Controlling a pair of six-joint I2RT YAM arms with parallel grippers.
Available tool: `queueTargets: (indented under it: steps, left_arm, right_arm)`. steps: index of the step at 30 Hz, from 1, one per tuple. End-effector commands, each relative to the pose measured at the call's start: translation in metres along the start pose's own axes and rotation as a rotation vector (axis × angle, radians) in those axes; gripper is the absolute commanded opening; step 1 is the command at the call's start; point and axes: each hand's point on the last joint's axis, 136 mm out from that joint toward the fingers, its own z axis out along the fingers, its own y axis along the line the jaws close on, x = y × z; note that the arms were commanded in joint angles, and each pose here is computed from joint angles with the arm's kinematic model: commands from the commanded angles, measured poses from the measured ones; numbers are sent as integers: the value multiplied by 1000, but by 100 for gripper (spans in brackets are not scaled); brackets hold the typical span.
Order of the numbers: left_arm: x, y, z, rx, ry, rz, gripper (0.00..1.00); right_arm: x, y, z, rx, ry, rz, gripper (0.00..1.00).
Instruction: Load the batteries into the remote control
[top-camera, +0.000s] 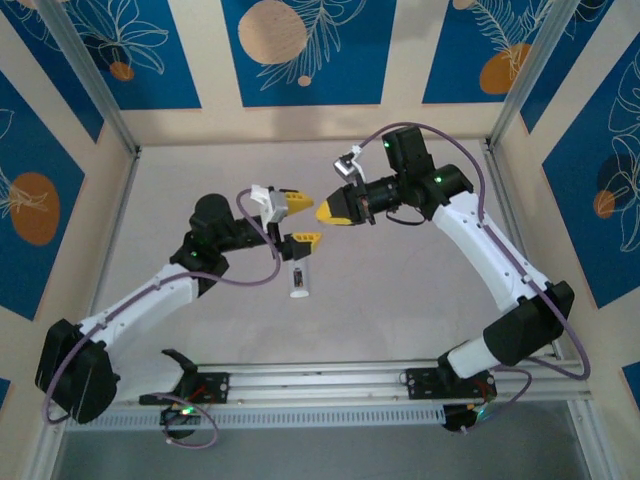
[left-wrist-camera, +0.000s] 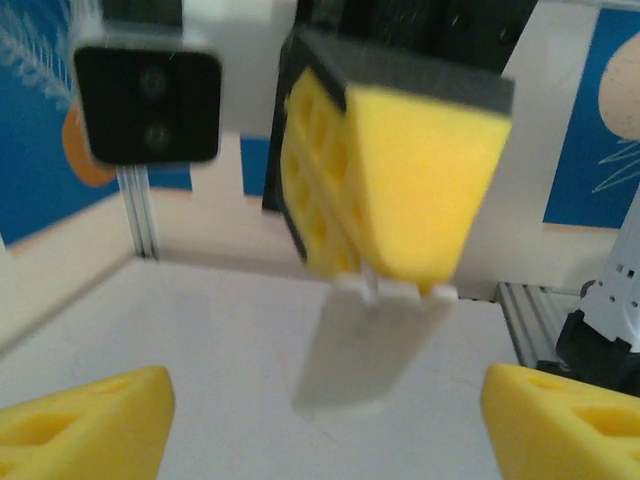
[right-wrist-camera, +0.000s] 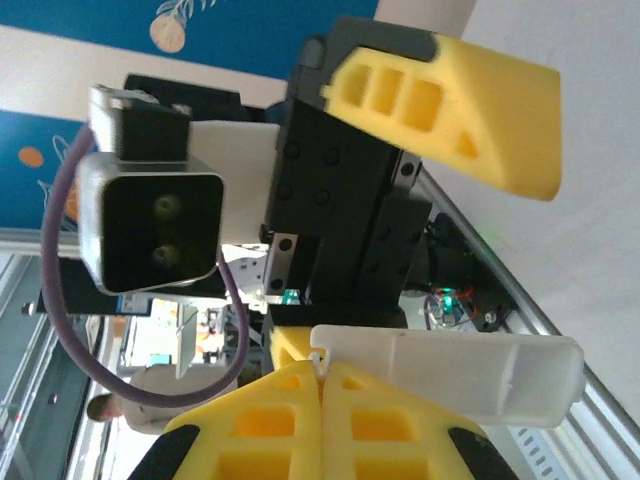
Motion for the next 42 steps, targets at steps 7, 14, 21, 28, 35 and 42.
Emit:
queueTargets:
  steps: [7,14,21,28,35,42]
  left_arm:
    - [-41,-15,3,42,-86,136,52]
    - [-27,-16,6,2,0,145,43]
    - [-35,-18,6,2,-18,154,27]
    - [-40,-8,7,-65,2,79,23]
    - [-10,39,-13,-408,208,-299,24]
    - [87,59,-58,-844,599,-825,23]
  right_arm:
    - [12,24,-1,-47,17,-38,6]
    - [6,26,-1,-36,-14,-44,6]
    - [8,22,0,-35,-9,-31,6]
    - [3,18,-6,-33,-33,-15,16]
    - [-33,-17,-72,99,-358,84,40]
    - [-15,-98,-130,335,-638,285,44]
